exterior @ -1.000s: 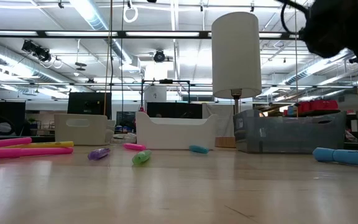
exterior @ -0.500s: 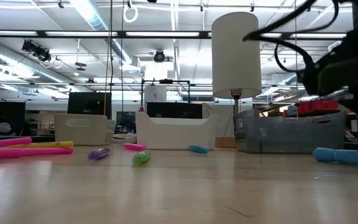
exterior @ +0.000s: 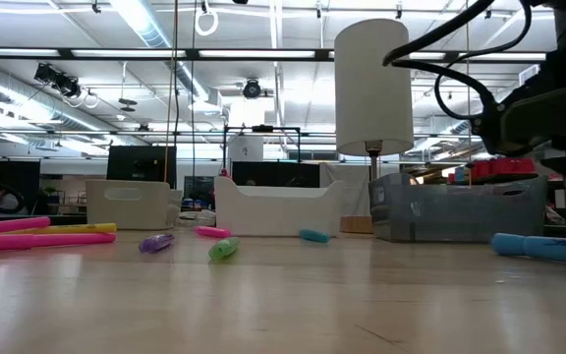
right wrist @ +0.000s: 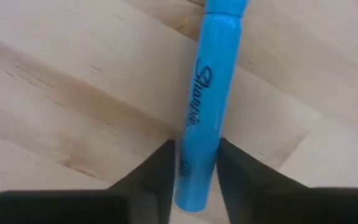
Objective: Pick & Place Markers
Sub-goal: Put the left blue highlighter pen into the gray bin
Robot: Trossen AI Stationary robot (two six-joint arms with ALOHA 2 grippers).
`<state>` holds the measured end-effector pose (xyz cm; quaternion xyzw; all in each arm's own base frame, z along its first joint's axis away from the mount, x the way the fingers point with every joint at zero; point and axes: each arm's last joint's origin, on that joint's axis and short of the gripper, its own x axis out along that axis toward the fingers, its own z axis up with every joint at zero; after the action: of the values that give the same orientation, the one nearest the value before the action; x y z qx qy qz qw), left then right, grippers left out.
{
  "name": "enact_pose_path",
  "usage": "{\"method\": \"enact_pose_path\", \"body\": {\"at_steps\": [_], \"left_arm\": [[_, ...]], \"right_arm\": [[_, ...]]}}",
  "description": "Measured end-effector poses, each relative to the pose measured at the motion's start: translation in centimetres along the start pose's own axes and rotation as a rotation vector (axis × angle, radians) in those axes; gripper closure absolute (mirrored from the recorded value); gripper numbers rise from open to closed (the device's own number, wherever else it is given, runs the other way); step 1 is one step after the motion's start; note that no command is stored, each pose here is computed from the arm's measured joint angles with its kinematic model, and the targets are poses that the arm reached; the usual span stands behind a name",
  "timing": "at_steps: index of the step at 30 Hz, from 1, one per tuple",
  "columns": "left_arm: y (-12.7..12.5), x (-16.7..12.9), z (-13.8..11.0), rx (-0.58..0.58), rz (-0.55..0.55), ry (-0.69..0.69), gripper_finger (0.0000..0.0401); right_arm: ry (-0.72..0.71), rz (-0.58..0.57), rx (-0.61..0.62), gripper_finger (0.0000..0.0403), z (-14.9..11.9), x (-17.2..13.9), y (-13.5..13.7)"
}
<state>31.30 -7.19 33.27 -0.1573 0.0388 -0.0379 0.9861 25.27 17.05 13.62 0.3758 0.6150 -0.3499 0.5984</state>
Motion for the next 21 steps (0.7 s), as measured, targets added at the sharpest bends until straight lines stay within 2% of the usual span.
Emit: {"method": "enact_pose_path", "body": {"at_steps": [6,13,21], "left_arm": [[0.0,0.0,0.0,0.000,0.010,-0.003,0.0168],[0.1,0.0,0.0,0.000,0.014,-0.005,0.0168],[0.3,0.0,0.1,-0.001,0.025,-0.010,0.0168]], "right_arm": [[0.003,0.005,-0.002,0.0353,0.0,-0.1,0.0],[0.000,-0.009,-0.001,0.0344,0.2,-0.8,-0.5],[-0.197,0.120,-0.012,0.0351,2.9,-6.3,-2.3]]}}
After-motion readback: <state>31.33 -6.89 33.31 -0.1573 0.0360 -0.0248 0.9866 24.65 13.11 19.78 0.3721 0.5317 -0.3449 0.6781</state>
